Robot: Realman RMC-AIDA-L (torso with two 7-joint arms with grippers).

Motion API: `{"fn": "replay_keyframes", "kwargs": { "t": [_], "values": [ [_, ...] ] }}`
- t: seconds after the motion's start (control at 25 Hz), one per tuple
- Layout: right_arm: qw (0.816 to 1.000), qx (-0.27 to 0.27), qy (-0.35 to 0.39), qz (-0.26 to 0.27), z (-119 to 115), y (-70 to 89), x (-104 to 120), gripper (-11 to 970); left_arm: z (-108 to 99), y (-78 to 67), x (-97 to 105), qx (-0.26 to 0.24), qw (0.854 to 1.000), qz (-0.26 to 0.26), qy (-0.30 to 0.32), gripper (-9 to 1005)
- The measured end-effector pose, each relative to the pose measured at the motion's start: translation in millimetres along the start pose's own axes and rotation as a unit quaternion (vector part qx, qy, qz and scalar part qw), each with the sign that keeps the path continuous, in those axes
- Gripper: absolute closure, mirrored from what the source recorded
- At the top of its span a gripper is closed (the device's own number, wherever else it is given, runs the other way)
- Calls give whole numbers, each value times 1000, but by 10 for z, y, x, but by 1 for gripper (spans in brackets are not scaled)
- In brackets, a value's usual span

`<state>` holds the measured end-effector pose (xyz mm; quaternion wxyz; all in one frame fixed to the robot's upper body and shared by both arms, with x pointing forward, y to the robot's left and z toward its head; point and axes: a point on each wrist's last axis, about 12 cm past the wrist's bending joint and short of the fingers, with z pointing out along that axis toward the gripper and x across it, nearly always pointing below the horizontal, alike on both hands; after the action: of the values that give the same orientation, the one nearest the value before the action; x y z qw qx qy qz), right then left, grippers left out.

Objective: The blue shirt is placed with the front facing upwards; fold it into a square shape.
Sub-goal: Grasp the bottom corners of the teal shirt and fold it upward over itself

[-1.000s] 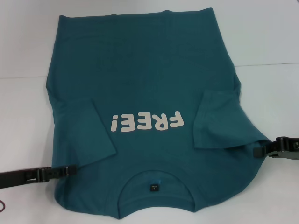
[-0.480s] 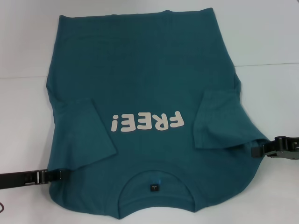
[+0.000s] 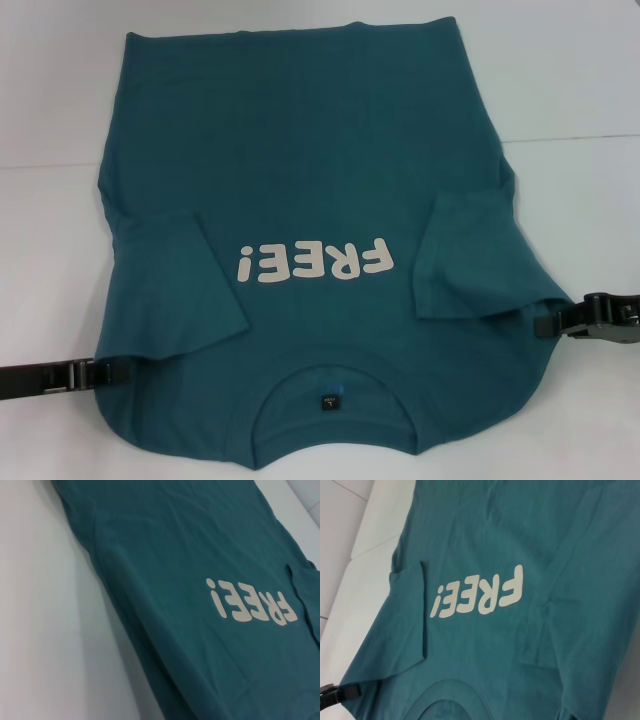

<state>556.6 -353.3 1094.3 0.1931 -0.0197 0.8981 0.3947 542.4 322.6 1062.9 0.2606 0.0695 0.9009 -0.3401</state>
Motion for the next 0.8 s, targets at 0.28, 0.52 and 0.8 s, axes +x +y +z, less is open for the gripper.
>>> {"fn": "replay_keyframes", "kwargs": {
  "t": [0.28,0.52,0.8],
  "values": [
    [1000,-9,0,0,-11,19,-2,921,-82,29,-21,-1,1000,-6,4,987],
    [1000,-13,-4,3,-74,2,12,920,-199,94,20,2,1000,-23,1,986],
    [1000,-24,-1,12,-126,-27,102,922,-375,155,101,14,999,-41,-6,987]
  ]
}}
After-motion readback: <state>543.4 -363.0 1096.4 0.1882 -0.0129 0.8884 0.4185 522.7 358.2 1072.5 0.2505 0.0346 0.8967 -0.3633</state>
